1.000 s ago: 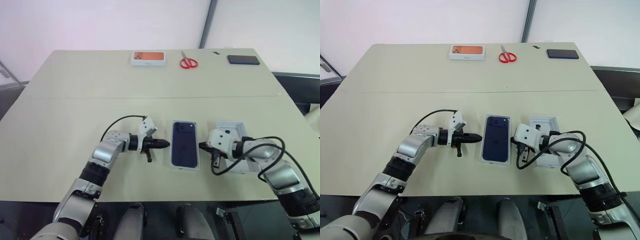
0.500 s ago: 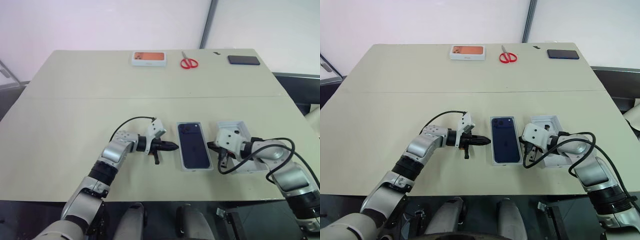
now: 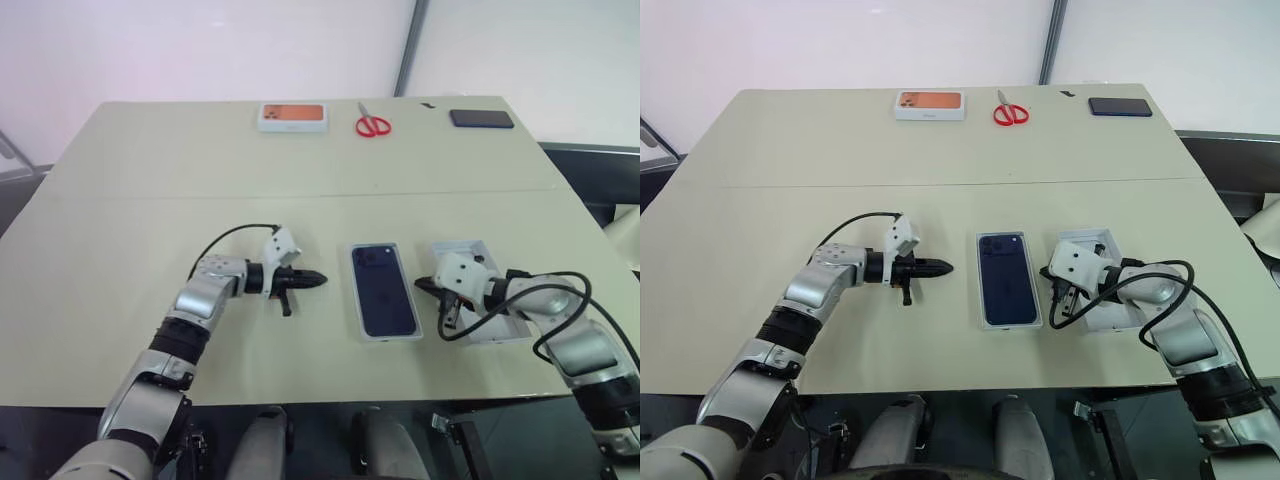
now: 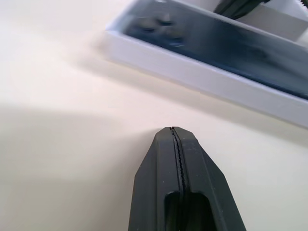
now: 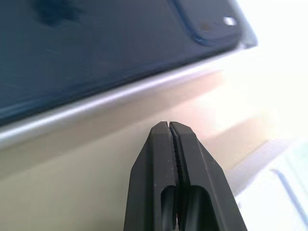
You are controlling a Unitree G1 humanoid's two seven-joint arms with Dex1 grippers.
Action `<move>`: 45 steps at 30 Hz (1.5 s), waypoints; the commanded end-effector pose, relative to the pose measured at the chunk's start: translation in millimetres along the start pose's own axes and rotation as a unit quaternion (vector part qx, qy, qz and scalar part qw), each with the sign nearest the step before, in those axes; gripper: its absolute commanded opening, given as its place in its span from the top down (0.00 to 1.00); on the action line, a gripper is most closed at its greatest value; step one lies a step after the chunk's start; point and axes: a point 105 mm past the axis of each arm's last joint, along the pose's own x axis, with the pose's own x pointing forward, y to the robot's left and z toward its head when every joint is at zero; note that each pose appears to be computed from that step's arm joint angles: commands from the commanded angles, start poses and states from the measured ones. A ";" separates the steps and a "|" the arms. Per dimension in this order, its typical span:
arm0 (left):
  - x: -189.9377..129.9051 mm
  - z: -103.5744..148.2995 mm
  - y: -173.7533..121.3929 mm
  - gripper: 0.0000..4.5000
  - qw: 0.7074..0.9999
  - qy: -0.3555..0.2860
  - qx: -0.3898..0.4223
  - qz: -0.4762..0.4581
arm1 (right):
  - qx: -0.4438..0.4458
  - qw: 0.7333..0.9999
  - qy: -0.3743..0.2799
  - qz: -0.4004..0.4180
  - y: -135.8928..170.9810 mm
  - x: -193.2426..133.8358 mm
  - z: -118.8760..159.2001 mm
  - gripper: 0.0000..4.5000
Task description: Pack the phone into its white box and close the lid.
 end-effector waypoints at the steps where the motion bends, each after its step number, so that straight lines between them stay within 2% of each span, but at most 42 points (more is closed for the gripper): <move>1: -24.7 16.4 15.5 1.00 0.998 -0.038 0.011 0.041 | 0.010 1.000 -0.012 -0.027 -16.0 -9.1 5.6 0.99; 5: -45.5 21.7 21.4 1.00 0.996 -0.052 0.014 0.064 | 0.021 1.000 -0.003 -0.014 -15.3 -17.8 0.3 0.99; 9: -60.5 25.2 17.4 1.00 0.996 -0.064 0.022 0.064 | 0.070 0.996 -0.049 -0.012 -16.4 -22.3 17.2 0.99; 10: -64.3 26.3 16.3 0.94 0.995 -0.069 0.021 0.063 | 0.090 0.994 -0.056 -0.018 -20.4 -24.9 19.2 0.94; 12: -70.8 31.1 17.5 0.82 0.994 -0.079 0.032 0.074 | 0.092 0.993 -0.059 -0.037 -29.7 -31.9 21.0 0.81; 16: -80.9 36.9 12.5 0.38 0.993 -0.088 0.043 0.064 | 0.146 0.985 -0.057 -0.066 -40.2 -39.5 20.1 0.35; 19: -85.8 32.5 4.4 0.05 0.995 -0.083 0.036 0.042 | 0.155 0.985 -0.043 -0.068 -34.4 -42.2 17.9 0.01; 25: -91.6 29.8 -7.7 0.05 0.995 -0.085 0.056 0.020 | 0.210 0.973 -0.024 -0.097 -31.1 -54.2 12.4 0.01; 28: -97.0 34.5 -16.4 0.05 0.990 -0.106 0.095 0.001 | 0.221 0.970 0.025 -0.095 -10.1 -60.7 5.2 0.01; 31: -96.3 31.4 -17.5 0.05 0.989 -0.105 0.105 -0.006 | 0.248 0.963 0.049 -0.099 -5.1 -64.8 1.6 0.01; 39: -82.4 35.6 -24.0 0.05 0.985 -0.117 0.118 -0.044 | 0.340 0.933 0.083 -0.090 6.0 -57.3 19.0 0.01; 45: -78.4 35.9 -32.7 0.05 0.983 -0.124 0.115 -0.068 | 0.367 0.912 0.138 -0.118 14.6 -54.4 7.6 0.01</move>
